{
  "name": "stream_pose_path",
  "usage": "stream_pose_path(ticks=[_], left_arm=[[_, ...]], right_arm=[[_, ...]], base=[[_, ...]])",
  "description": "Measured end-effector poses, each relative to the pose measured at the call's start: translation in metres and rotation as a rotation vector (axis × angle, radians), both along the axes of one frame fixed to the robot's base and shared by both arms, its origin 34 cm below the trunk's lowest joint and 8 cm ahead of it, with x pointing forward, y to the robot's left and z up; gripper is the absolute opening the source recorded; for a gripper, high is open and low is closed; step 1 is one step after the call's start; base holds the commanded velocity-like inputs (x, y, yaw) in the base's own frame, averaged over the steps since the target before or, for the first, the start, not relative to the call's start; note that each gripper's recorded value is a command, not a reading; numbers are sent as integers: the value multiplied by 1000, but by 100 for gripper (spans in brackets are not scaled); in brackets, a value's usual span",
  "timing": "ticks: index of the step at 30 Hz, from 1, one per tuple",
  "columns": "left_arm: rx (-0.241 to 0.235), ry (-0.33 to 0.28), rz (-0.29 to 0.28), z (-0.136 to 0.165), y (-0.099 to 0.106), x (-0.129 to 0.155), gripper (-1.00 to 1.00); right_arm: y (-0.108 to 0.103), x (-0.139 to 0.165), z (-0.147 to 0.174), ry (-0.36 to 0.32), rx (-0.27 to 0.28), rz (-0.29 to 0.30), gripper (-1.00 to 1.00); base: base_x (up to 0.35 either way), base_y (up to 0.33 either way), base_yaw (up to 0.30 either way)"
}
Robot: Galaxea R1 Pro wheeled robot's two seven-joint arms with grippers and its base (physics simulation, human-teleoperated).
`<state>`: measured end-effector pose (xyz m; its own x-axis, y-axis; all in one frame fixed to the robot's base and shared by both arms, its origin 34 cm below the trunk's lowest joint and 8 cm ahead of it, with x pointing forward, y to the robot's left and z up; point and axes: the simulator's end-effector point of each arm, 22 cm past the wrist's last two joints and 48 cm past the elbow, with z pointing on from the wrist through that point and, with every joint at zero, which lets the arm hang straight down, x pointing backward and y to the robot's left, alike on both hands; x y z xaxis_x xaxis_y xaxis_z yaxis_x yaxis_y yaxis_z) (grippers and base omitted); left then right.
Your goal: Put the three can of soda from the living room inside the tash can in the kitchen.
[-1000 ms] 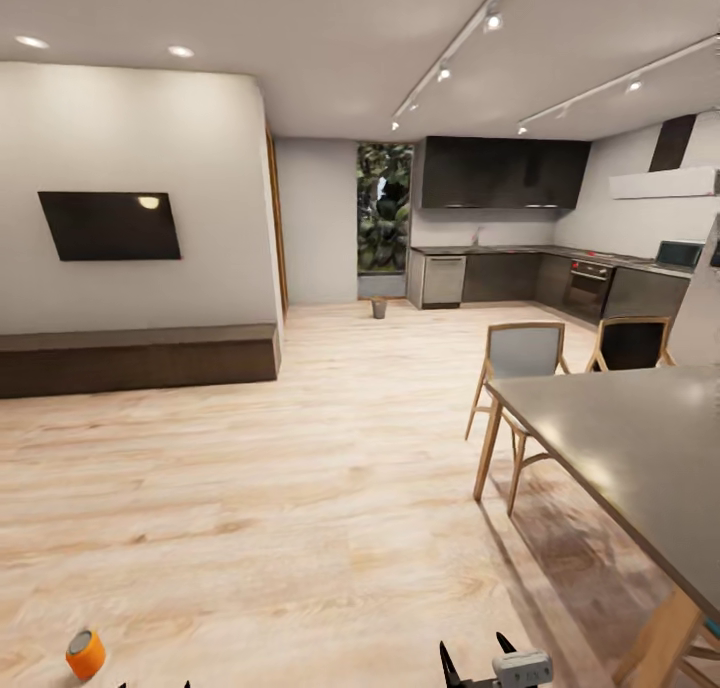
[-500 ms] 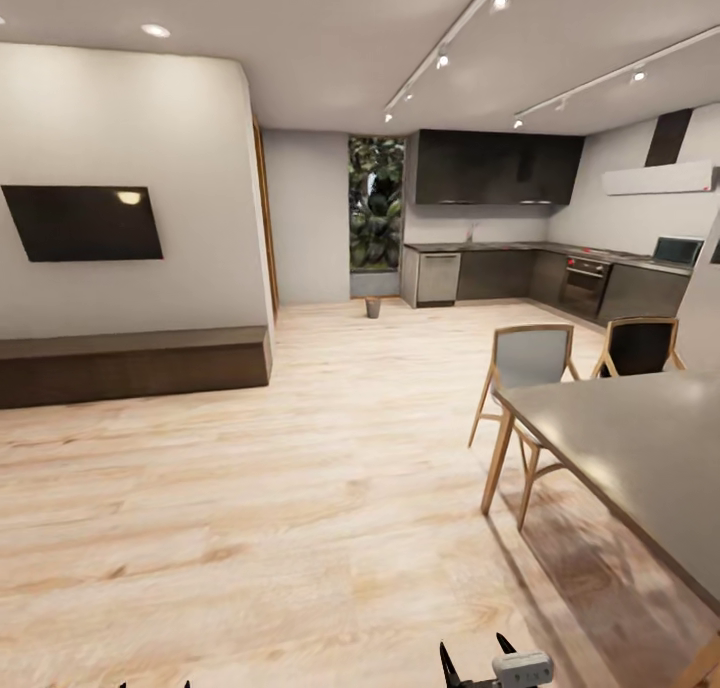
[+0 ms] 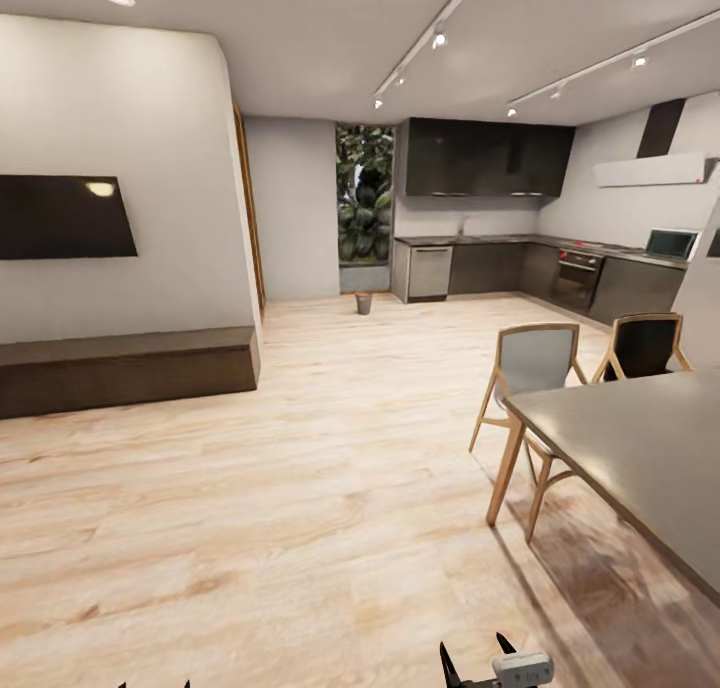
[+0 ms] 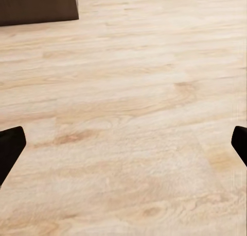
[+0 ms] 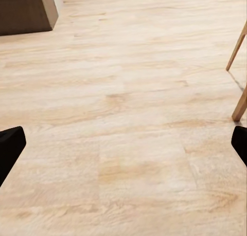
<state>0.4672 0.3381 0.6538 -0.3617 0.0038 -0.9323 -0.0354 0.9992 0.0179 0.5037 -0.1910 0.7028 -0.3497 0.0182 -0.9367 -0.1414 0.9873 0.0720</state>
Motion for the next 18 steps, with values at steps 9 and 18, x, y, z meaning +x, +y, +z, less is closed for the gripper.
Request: stream_pose_path(ticks=[9,18], left_arm=[[0,5,0,-2,0,-1,100],[0,5,0,-2,0,-1,100]], right_arm=[[1,-1,-2,4,0,1,100],[1,-1,-2,4,1,1,100]], base=[[322,35,-17],[281,-114,-1]])
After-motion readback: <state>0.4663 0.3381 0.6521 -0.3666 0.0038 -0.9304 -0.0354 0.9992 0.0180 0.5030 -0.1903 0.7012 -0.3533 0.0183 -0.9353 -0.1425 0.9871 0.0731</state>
